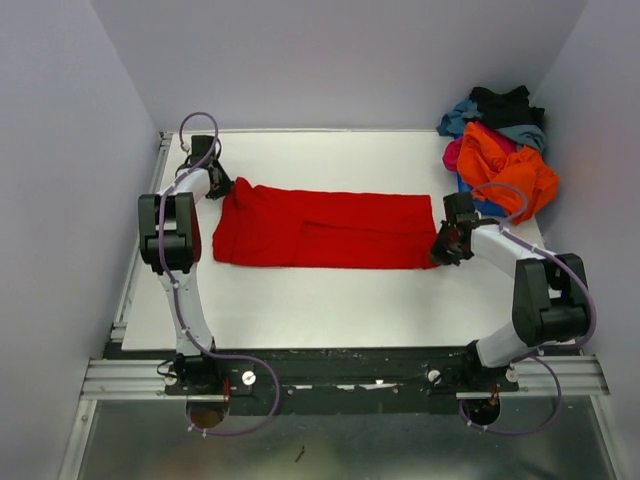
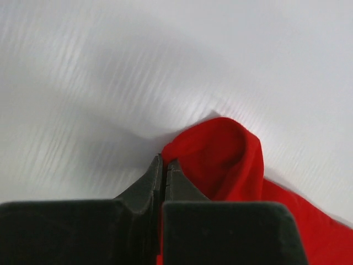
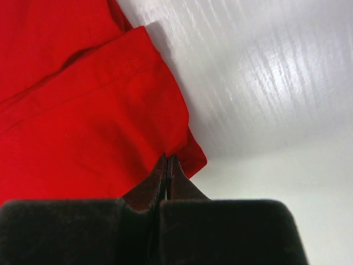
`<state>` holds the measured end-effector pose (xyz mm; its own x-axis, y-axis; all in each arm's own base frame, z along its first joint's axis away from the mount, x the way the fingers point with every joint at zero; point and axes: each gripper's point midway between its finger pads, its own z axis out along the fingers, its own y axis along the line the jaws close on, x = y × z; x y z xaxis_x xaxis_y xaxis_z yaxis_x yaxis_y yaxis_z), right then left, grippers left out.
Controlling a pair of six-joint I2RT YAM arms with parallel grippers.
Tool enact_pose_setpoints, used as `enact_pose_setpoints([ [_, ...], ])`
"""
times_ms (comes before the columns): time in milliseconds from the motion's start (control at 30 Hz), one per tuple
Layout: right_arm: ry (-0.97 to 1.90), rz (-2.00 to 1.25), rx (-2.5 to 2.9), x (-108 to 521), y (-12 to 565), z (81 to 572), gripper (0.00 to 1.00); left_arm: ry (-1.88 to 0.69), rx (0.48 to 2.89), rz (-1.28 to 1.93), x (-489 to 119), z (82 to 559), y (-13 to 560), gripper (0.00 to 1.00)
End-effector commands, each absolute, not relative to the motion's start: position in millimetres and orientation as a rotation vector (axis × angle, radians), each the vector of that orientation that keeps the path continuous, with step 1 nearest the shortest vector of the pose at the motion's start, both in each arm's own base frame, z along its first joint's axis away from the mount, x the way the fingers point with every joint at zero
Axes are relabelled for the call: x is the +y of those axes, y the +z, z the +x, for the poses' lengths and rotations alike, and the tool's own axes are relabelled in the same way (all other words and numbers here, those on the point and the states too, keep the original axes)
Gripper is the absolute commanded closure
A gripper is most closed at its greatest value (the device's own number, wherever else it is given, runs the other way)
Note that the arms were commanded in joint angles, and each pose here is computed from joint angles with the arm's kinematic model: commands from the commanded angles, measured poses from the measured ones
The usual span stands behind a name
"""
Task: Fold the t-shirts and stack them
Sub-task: Rotate the tshirt 90 degrees
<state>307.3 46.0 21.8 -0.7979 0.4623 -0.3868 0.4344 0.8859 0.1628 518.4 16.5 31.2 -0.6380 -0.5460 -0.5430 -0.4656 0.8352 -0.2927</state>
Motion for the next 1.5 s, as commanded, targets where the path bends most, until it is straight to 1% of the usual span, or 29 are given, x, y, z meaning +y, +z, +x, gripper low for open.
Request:
enact_pose_setpoints([
  [0, 0.202, 0.639, 2.691, 68, 21, 286, 0.99, -0.301, 2.432, -0.666, -21, 552, 24, 1.0],
  [67, 0.245, 0.613, 2.727, 84, 20, 275, 0.99, -0.32, 2.435, -0.638, -33, 570, 28, 1.0],
  [100, 0.243, 0.6, 2.74, 91, 20, 271, 0.99, -0.339, 2.434, -0.586, -54, 580, 33, 1.0],
  [300, 0.221, 0.554, 2.891, 151, 19, 234, 0.99, -0.451, 2.43, -0.475, -126, 616, 30, 1.0],
  [400, 0.236, 0.523, 2.939, 180, 20, 220, 0.99, -0.567, 2.414, -0.457, -160, 621, 25, 1.0],
  [500, 0.331, 0.427, 2.96, 220, 23, 206, 1.0, -0.616, 2.385, -0.423, -190, 623, 25, 1.0],
  [567, 0.387, 0.334, 2.966, 250, 29, 200, 0.99, -0.651, 2.371, -0.391, -211, 624, 24, 1.0],
  [700, 0.409, 0.144, 3.003, 301, 38, 181, 0.99, -0.713, 2.342, -0.324, -253, 627, 26, 1.0],
  [867, 0.493, -0.041, 3.0, 348, 49, 163, 0.99, -0.792, 2.261, -0.31, -280, 636, 37, 1.0],
  [1000, 0.64, -0.193, 2.946, 377, 65, 158, 0.99, -0.833, 2.2, -0.27, -300, 642, 55, 1.0],
  [1133, 0.785, -0.336, 2.885, 390, 77, 152, 0.98, -0.857, 2.144, -0.288, -303, 651, 63, 1.0],
  [1267, 0.931, -0.478, 2.812, 400, 89, 140, 0.94, -0.885, 2.049, -0.312, -303, 666, 81, 1.0],
  [1333, 0.964, -0.548, 2.813, 404, 89, 135, 0.87, -0.907, 1.995, -0.346, -303, 674, 90, 1.0],
  [1367, 0.962, -0.576, 2.819, 405, 89, 134, 0.8, -0.915, 1.972, -0.36, -302, 678, 93, 1.0],
  [1433, 0.935, -0.619, 2.803, 401, 93, 135, 0.48, -0.925, 1.937, -0.382, -301, 684, 98, 1.0],
  [1467, 0.905, -0.625, 2.788, 396, 95, 137, 0.37, -0.929, 1.919, -0.398, -299, 687, 101, 1.0],
])
